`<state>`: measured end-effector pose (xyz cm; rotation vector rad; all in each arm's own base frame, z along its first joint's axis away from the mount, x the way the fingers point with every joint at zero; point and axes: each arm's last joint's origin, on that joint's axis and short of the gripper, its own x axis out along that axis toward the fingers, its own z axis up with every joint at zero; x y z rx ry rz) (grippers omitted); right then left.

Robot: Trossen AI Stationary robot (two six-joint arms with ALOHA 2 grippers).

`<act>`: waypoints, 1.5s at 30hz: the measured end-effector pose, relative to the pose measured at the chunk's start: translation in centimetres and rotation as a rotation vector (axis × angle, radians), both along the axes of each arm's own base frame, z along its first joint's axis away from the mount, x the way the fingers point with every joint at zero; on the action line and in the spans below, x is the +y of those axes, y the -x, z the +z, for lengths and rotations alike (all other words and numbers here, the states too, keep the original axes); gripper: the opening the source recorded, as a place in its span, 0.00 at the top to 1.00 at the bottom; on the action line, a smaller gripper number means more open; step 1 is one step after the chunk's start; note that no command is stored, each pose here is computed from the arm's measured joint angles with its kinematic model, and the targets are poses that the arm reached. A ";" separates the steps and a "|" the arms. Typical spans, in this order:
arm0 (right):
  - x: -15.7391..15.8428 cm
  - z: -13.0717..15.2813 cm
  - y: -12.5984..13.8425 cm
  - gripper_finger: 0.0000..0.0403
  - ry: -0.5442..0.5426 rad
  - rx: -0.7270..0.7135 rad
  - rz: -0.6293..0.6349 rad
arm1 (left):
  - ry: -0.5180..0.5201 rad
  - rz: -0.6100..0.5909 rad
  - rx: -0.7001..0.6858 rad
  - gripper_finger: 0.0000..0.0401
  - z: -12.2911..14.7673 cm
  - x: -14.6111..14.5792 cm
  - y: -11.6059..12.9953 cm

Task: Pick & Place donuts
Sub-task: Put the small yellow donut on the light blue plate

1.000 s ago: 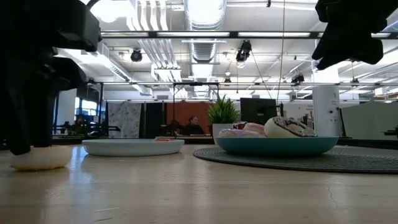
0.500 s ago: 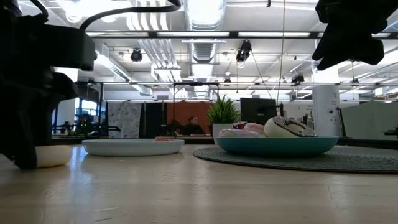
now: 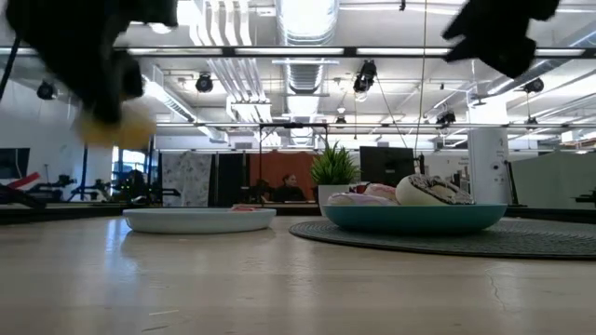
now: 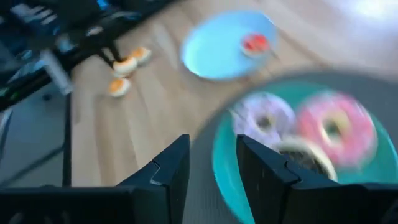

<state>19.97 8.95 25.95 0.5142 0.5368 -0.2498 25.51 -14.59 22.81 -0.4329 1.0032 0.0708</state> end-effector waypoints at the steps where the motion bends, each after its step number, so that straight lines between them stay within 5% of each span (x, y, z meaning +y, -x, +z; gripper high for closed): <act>1: 0.2 0.1 -0.5 0.69 0.045 -0.027 0.040 | 0.069 -0.011 -0.043 1.00 1.1 0.7 -0.2; 4: 1.0 0.1 -2.2 0.69 0.167 -0.096 0.129 | 0.279 -0.071 -0.227 1.00 4.5 2.6 -1.1; 8: 2.1 0.4 -4.7 0.69 0.278 -0.110 0.190 | 0.397 -0.092 -0.421 1.00 7.5 5.3 -1.8; 16: 2.6 3.1 -8.3 0.69 0.501 0.004 0.282 | 0.509 -0.143 -0.422 1.00 7.4 8.1 -3.2; 22: 2.6 4.4 -10.1 0.67 0.656 0.069 0.405 | 0.536 -0.172 -0.402 1.00 6.9 8.9 -3.8; 31: 3.0 5.8 -13.6 0.49 0.789 0.044 0.551 | 0.504 -0.175 -0.448 1.00 7.4 9.9 -3.8; 45: 3.0 5.7 -16.2 0.44 0.784 0.036 0.609 | 0.471 -0.182 -0.466 1.00 7.4 10.2 -3.9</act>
